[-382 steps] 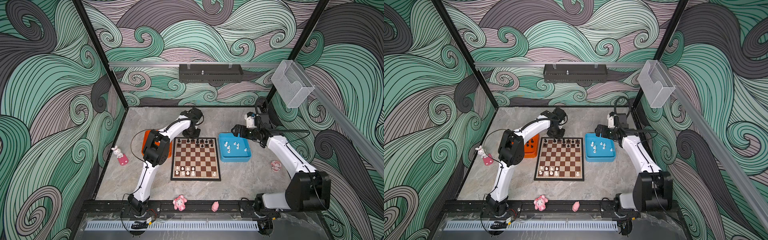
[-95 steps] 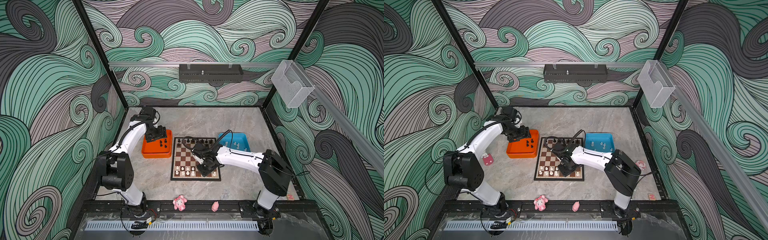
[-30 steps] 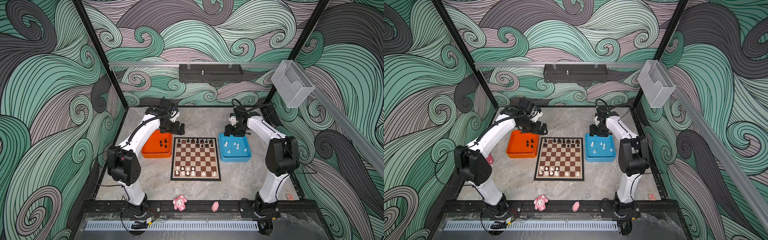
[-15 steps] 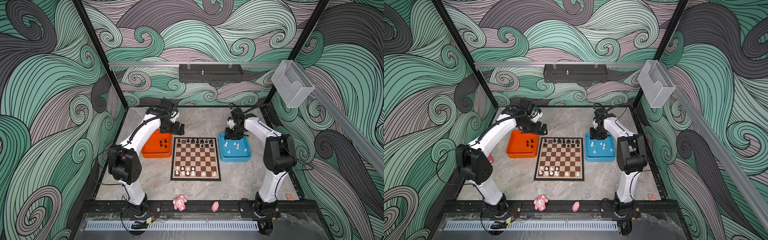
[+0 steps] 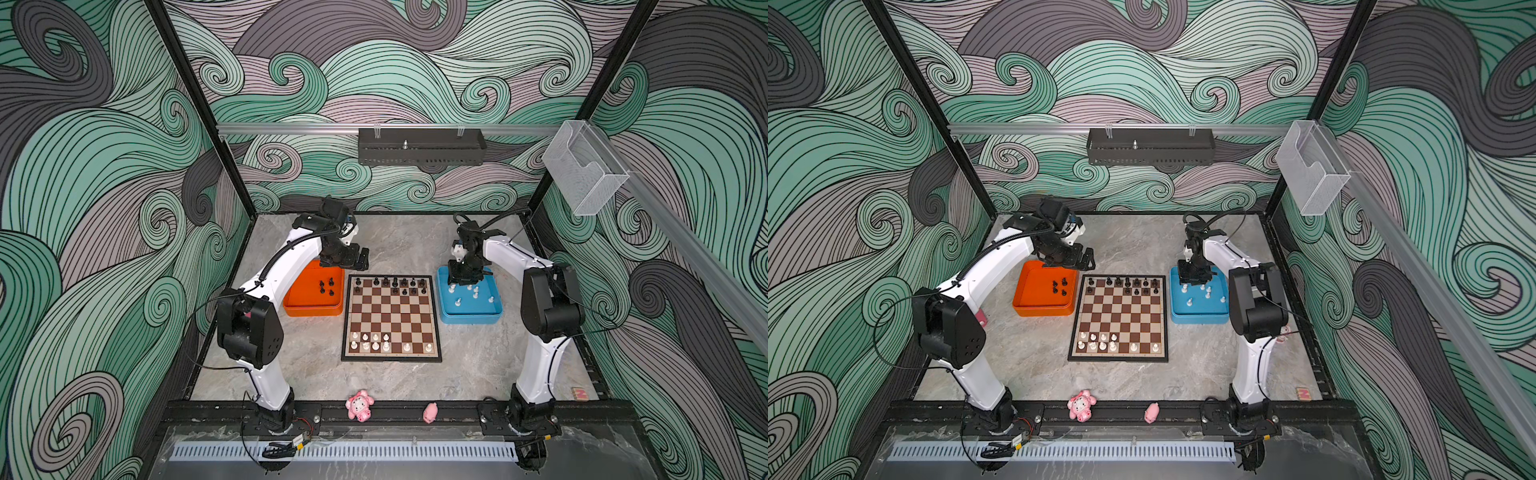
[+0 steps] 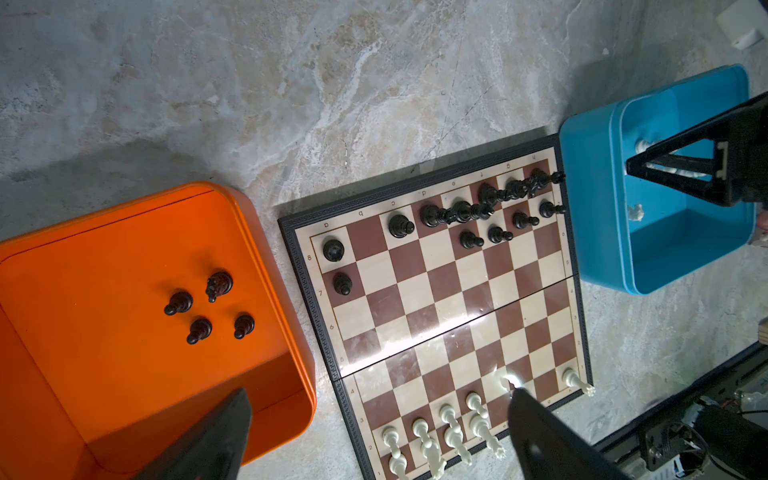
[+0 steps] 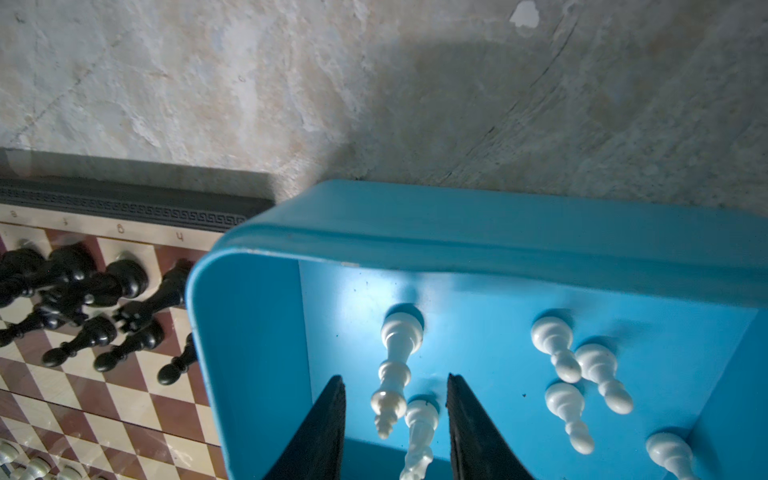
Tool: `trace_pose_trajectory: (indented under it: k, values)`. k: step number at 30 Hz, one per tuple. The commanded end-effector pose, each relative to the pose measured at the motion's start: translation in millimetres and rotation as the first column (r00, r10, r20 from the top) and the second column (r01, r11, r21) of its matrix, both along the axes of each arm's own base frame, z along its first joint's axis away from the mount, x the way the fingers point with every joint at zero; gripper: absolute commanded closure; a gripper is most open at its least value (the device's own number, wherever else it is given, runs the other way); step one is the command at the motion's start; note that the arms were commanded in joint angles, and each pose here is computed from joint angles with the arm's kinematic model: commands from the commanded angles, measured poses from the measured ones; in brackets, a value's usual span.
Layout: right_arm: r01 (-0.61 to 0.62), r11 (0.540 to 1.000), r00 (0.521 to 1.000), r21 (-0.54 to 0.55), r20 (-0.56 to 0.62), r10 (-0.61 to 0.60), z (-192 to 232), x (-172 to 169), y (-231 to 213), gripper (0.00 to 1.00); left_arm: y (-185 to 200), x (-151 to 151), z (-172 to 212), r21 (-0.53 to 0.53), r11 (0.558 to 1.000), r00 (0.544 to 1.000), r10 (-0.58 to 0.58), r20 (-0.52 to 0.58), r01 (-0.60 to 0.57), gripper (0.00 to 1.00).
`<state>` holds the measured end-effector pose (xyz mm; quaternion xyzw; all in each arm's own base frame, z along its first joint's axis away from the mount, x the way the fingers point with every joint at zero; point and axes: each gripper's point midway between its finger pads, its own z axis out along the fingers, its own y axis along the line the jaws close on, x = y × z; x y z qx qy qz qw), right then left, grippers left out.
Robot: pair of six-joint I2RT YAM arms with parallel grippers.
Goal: Set up the chess pieces on the board
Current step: 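Lower the right gripper into the blue bin and grasp a tall white piece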
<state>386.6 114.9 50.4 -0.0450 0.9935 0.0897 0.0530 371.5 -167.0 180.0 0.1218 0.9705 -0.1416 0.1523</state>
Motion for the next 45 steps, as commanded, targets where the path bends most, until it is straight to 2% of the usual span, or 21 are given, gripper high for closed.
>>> trace_pose_trajectory:
  k: [1,16,30,45]
  values:
    - [0.002,1.0,0.999,-0.001,-0.04,-0.002,-6,-8,2,0.59,6,-4,-11,0.023,1.0,0.999,0.017,-0.047,-0.016,0.01]
    - [0.002,1.0,0.997,-0.005,-0.071,-0.002,-12,-14,3,0.64,7,-4,-13,0.022,1.0,0.998,0.021,-0.055,-0.02,0.01]
    - [-0.007,1.0,0.998,0.0,-0.063,0.007,-8,-12,6,0.79,6,-4,-15,0.017,1.0,0.998,0.019,-0.059,-0.018,0.02]
    - [-0.015,0.998,1.0,-0.053,-0.022,0.014,14,-13,-1,0.86,7,-2,-17,-0.004,0.999,0.997,0.048,-0.059,-0.048,0.01]
